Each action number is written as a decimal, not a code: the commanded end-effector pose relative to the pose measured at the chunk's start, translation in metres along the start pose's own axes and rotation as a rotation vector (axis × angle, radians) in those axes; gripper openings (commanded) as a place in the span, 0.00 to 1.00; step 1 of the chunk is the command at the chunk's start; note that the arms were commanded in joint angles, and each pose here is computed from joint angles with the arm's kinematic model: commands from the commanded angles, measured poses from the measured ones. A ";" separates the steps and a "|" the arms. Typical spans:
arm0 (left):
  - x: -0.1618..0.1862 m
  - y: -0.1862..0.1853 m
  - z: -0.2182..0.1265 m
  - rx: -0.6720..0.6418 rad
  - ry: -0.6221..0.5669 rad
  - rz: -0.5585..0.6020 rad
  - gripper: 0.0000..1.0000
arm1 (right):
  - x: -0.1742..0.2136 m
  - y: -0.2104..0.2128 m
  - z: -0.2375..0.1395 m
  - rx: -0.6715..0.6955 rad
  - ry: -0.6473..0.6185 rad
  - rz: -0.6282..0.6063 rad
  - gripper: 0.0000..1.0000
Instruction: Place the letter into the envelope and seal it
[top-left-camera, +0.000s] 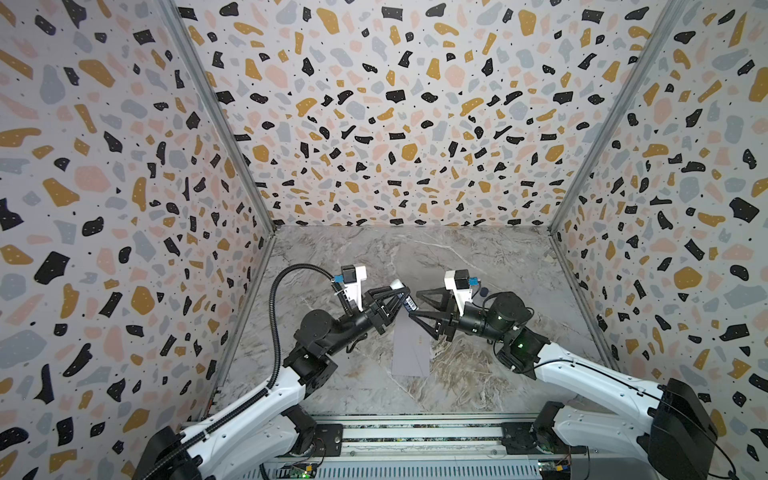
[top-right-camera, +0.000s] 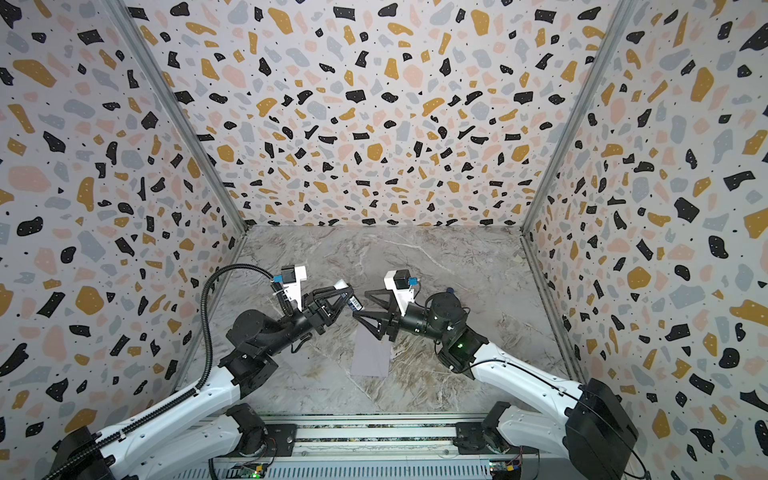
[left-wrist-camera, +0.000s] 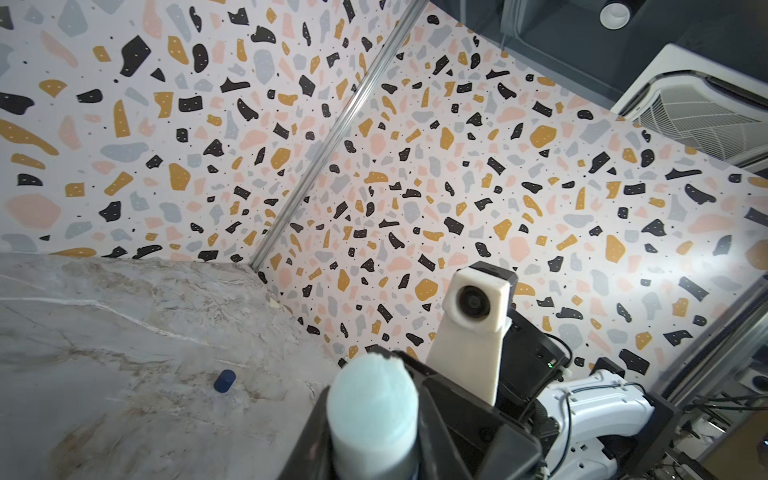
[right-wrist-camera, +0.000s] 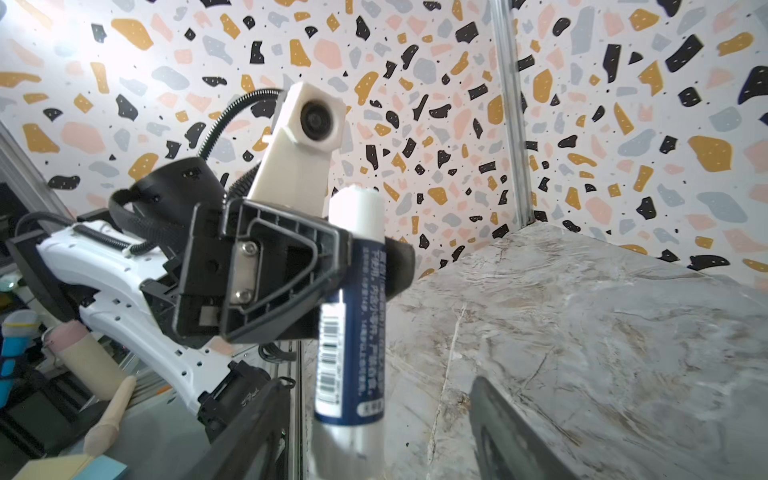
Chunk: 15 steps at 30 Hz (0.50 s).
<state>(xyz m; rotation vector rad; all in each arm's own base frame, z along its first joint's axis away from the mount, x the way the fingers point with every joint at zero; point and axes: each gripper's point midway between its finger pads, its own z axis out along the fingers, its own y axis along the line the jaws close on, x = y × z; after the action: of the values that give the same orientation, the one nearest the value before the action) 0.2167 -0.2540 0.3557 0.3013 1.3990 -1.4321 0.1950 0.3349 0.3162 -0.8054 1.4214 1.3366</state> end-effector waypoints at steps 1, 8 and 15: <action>-0.015 -0.028 -0.003 0.122 -0.046 0.049 0.00 | -0.023 0.021 0.000 -0.108 -0.057 0.007 0.55; -0.009 -0.026 -0.002 0.121 -0.027 0.043 0.00 | -0.028 0.022 -0.002 -0.118 -0.085 0.021 0.30; -0.009 -0.024 -0.002 0.115 -0.023 0.040 0.06 | -0.032 0.022 -0.003 -0.120 -0.098 0.030 0.10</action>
<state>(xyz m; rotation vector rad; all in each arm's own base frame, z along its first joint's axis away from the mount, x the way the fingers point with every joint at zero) 0.2106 -0.2554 0.3630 0.3375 1.3584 -1.4557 0.1835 0.3370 0.3292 -0.8137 1.3762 1.4641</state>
